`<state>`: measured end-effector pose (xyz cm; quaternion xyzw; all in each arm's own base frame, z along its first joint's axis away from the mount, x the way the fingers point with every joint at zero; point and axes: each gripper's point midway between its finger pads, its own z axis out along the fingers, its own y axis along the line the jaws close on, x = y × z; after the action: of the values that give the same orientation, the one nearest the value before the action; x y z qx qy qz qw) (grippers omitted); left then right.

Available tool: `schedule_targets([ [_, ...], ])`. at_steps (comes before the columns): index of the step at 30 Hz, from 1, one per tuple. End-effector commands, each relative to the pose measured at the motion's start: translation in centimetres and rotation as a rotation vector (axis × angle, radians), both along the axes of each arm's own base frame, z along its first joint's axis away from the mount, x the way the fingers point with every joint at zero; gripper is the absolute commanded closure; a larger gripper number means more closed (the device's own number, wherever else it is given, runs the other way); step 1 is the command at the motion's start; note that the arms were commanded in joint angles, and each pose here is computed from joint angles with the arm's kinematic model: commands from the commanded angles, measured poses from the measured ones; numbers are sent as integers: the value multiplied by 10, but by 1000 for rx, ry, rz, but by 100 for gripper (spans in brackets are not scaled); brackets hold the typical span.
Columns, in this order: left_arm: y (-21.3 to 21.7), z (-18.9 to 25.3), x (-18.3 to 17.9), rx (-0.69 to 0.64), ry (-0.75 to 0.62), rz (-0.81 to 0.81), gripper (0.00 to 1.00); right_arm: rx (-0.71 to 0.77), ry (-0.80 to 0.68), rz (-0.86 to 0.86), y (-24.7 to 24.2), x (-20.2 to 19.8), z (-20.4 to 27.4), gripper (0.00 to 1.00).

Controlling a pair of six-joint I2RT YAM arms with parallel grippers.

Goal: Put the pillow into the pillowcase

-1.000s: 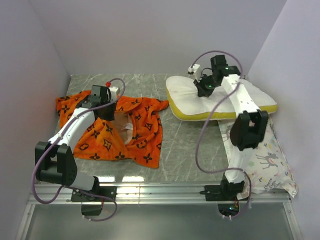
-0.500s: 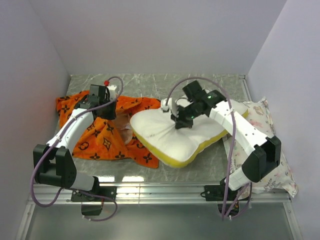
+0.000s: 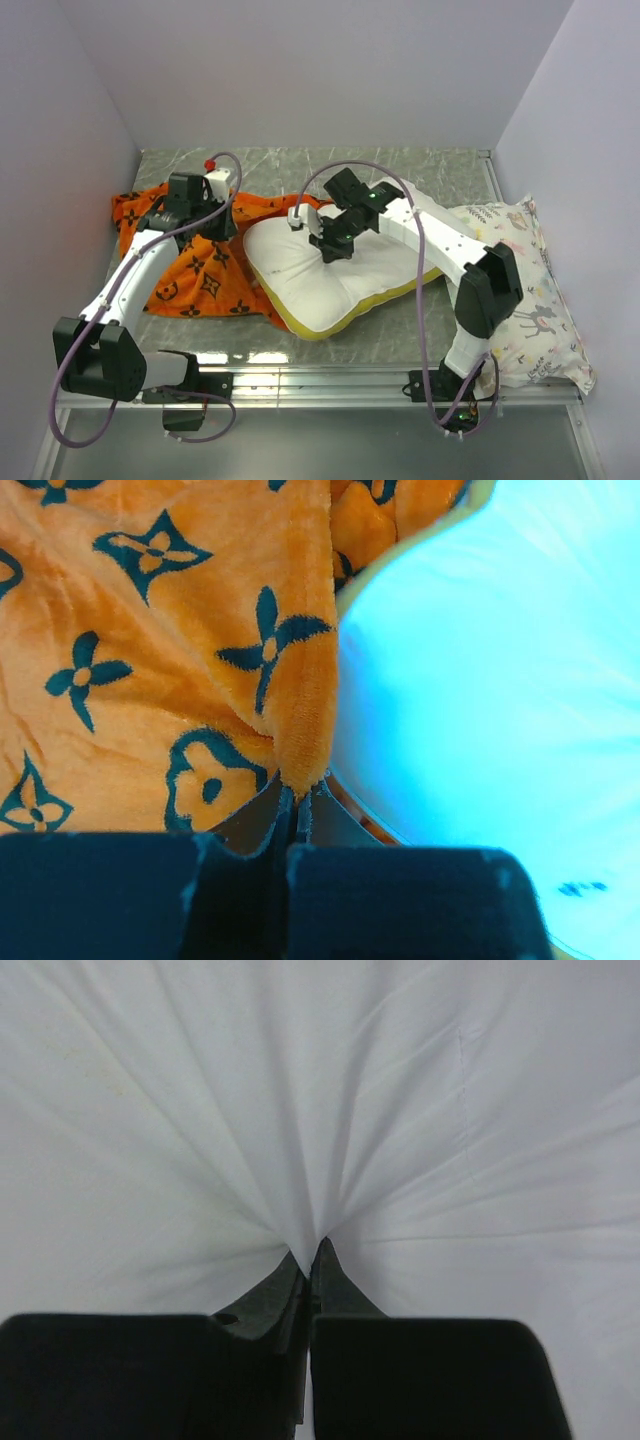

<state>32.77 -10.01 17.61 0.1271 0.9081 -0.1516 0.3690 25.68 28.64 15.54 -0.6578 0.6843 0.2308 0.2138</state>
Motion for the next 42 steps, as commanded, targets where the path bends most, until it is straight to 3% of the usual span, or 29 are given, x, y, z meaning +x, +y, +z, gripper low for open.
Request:
schedule_targets([
  [1, -8, 13, 0, -40, -49, -42, 100, 71, -67, 1, 28, 21, 21, 100],
  [14, -14, 13, -12, -41, -54, -119, 100, 30, 11, 57, 66, 33, -1, 100],
  [34, -11, 34, -5, -42, -112, -91, 100, -97, 95, 163, 65, -2, -29, 100],
  [38, -23, 26, -21, -78, -67, -178, 100, -53, 29, 100, 76, 20, -20, 100],
  [42, -29, 14, -38, -79, -13, -235, 100, 23, -25, -96, 94, 72, -3, 100],
])
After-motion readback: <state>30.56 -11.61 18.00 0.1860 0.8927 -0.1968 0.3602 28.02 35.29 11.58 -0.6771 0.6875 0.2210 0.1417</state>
